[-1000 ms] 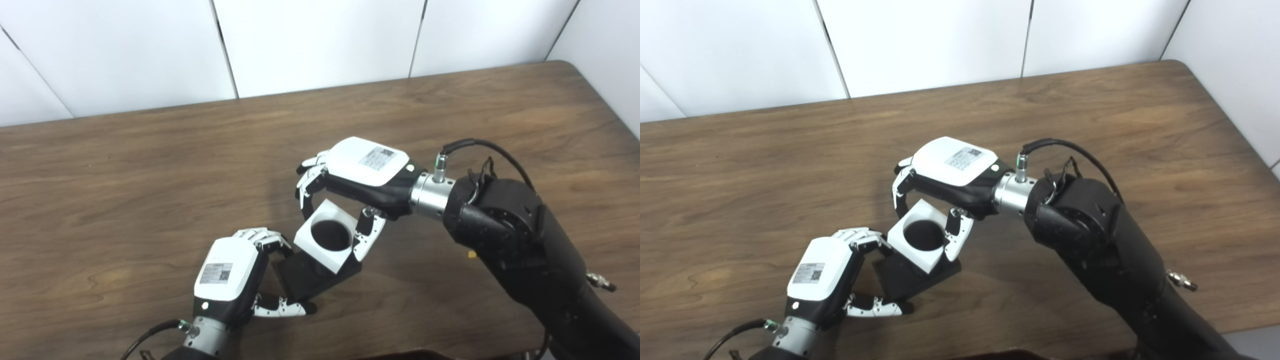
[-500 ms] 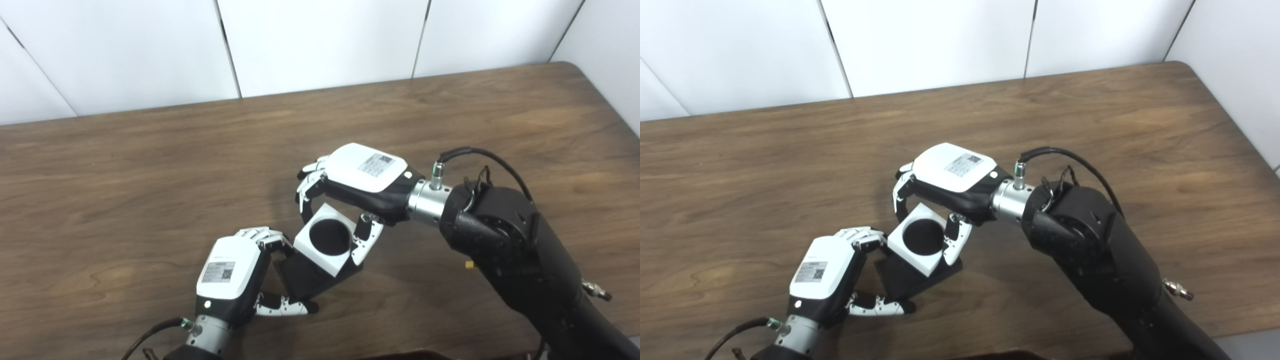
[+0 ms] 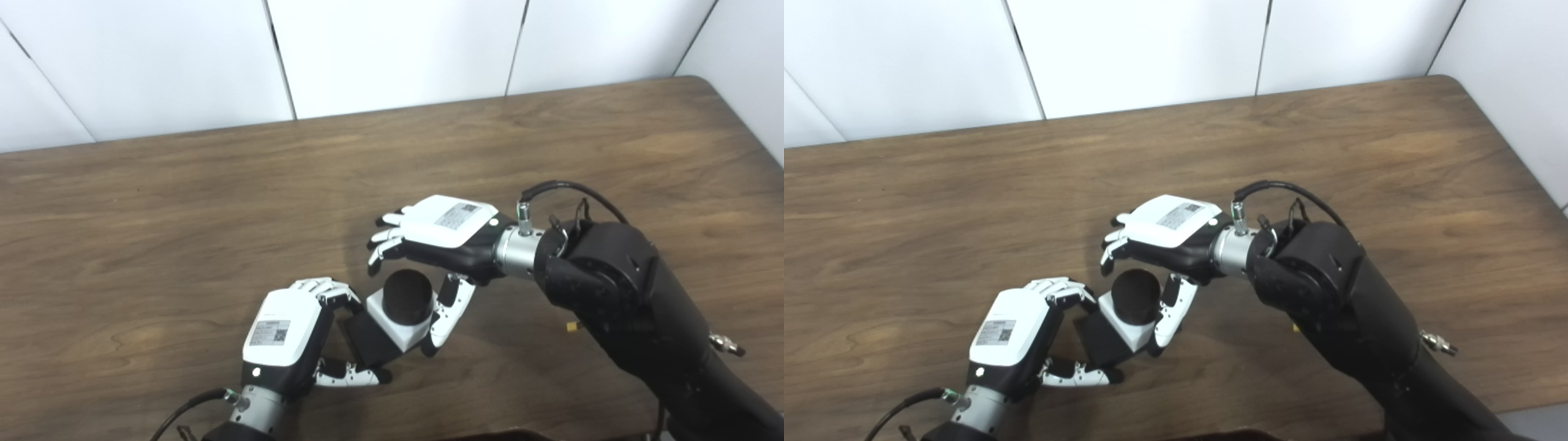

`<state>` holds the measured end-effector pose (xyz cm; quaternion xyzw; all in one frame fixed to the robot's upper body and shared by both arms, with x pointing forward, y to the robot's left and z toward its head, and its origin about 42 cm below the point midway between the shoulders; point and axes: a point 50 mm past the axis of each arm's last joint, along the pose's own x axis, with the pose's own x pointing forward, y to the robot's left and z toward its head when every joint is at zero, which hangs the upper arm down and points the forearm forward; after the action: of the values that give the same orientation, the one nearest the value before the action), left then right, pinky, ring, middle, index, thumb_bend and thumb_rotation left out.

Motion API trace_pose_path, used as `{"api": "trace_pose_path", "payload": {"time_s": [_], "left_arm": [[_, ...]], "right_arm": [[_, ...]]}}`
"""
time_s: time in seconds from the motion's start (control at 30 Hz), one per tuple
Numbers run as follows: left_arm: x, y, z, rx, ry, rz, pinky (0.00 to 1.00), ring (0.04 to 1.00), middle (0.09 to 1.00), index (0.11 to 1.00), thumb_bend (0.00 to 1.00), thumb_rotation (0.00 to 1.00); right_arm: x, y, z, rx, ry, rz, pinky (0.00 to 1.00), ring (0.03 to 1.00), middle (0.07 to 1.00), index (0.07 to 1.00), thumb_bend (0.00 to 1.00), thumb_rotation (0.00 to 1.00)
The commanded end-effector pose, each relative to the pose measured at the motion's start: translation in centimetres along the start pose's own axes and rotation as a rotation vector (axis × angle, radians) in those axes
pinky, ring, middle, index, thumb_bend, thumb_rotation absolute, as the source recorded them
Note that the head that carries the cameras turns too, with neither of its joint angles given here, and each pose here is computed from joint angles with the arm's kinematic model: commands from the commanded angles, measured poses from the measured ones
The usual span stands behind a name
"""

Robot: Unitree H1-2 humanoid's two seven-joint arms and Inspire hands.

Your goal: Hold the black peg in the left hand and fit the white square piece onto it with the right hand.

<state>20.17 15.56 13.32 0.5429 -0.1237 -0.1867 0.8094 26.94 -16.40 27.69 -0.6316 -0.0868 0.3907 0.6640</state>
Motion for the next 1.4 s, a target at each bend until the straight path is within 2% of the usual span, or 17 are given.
{"api": "trace_pose_path", "payload": {"time_s": [0.0, 0.17, 0.33, 0.37, 0.43, 0.5, 0.6, 0.63, 0.7, 0.77, 0.9, 1.0, 1.1, 1.13, 1.2, 1.3, 1.37], "left_arm": [[0.4, 0.6, 0.5, 0.011, -0.028, 0.020, 0.79, 0.787, 0.724, 0.486, 0.52, 0.05], [0.3, 0.6, 0.4, 0.012, -0.023, 0.020, 0.79, 0.782, 0.722, 0.486, 0.52, 0.05], [0.3, 0.7, 0.2, 0.061, 0.003, 0.004, 0.80, 0.785, 0.730, 0.493, 0.52, 0.07], [0.3, 0.7, 0.1, 0.071, 0.015, 0.001, 0.80, 0.785, 0.736, 0.574, 0.63, 0.16], [0.2, 0.6, 0.0, 0.083, 0.036, 0.008, 0.80, 0.791, 0.762, 0.701, 0.77, 0.35], [0.2, 0.4, -0.2, 0.091, 0.056, 0.017, 0.81, 0.801, 0.798, 0.782, 0.87, 0.47], [0.1, 0.4, -0.5, 0.107, 0.099, -0.025, 0.87, 0.862, 0.876, 0.881, 0.97, 0.57], [0.1, 0.4, -0.7, 0.108, 0.112, -0.040, 0.91, 0.903, 0.919, 0.932, 0.99, 0.60], [0.0, 0.7, -0.9, 0.101, 0.134, -0.061, 0.96, 0.956, 0.970, 0.980, 1.00, 0.63], [-0.1, 1.0, -1.2, 0.089, 0.152, -0.073, 0.99, 0.991, 0.994, 0.996, 1.00, 0.64], [-0.4, 2.0, -1.6, 0.047, 0.157, -0.068, 1.00, 1.000, 1.000, 1.000, 1.00, 0.66], [-0.8, 3.0, -2.0, -0.036, 0.155, -0.041, 1.00, 1.000, 1.000, 1.000, 1.00, 0.64], [-1.6, 4.5, -2.6, -0.208, 0.176, 0.010, 0.97, 0.998, 1.000, 1.000, 1.00, 0.66], [-2.0, 5.1, -2.8, -0.302, 0.198, 0.028, 0.92, 0.999, 1.000, 1.000, 1.00, 0.67], [-2.4, 5.8, -3.2, -0.466, 0.201, 0.072, 0.89, 1.000, 1.000, 1.000, 1.00, 0.67], [-2.8, 6.4, -4.5, -0.716, 0.176, 0.176, 0.97, 1.000, 1.000, 1.000, 1.00, 0.69], [-3.1, 6.5, -5.6, -0.810, 0.180, 0.240, 0.99, 1.000, 1.000, 1.000, 1.00, 0.79]], "right_arm": [[-0.7, -1.8, 0.3, -0.024, 0.005, -0.071, 1.00, 1.000, 0.959, 0.878, 1.00, 0.57], [-1.1, -2.0, 0.0, -0.013, 0.014, -0.096, 1.00, 1.000, 0.978, 0.925, 1.00, 0.63], [-1.6, -1.9, -0.5, -0.005, 0.035, -0.120, 1.00, 1.000, 0.974, 0.925, 1.00, 0.62], [-1.7, -1.9, -0.6, -0.001, 0.038, -0.126, 1.00, 1.000, 0.974, 0.925, 1.00, 0.62], [-1.9, -1.7, -0.7, 0.009, 0.046, -0.134, 1.00, 1.000, 0.971, 0.922, 1.00, 0.62], [-2.1, -1.5, -0.9, 0.021, 0.054, -0.142, 1.00, 1.000, 0.968, 0.922, 1.00, 0.63], [-2.4, -1.2, -1.1, 0.039, 0.065, -0.153, 1.00, 1.000, 0.966, 0.921, 1.00, 0.63], [-2.5, -1.2, -1.1, 0.043, 0.069, -0.155, 1.00, 1.000, 0.965, 0.922, 1.00, 0.64], [-2.8, -1.0, -1.3, 0.053, 0.076, -0.164, 1.00, 1.000, 0.961, 0.920, 1.00, 0.64], [-3.0, -0.8, -1.5, 0.064, 0.085, -0.172, 1.00, 1.000, 0.953, 0.919, 0.99, 0.64], [-3.2, -0.5, -2.1, 0.080, 0.103, -0.179, 1.00, 1.000, 0.949, 0.917, 0.99, 0.65], [-3.4, -0.4, -2.6, 0.095, 0.117, -0.183, 1.00, 1.000, 0.950, 0.916, 0.98, 0.66], [-3.6, -0.1, -3.3, 0.166, 0.125, -0.198, 1.00, 1.000, 0.950, 0.916, 0.93, 0.69], [-3.7, 0.2, -3.6, 0.213, 0.128, -0.209, 1.00, 1.000, 0.956, 0.923, 0.87, 0.78], [-3.8, 0.9, -4.1, 0.308, 0.130, -0.238, 1.00, 1.000, 0.959, 0.926, 0.84, 0.82], [-4.3, 2.7, -5.1, 0.473, 0.141, -0.306, 0.94, 1.000, 0.962, 0.930, 0.79, 0.94], [-4.6, 4.3, -5.6, 0.581, 0.164, -0.361, 0.90, 0.995, 0.970, 0.943, 0.79, 0.99]]}}
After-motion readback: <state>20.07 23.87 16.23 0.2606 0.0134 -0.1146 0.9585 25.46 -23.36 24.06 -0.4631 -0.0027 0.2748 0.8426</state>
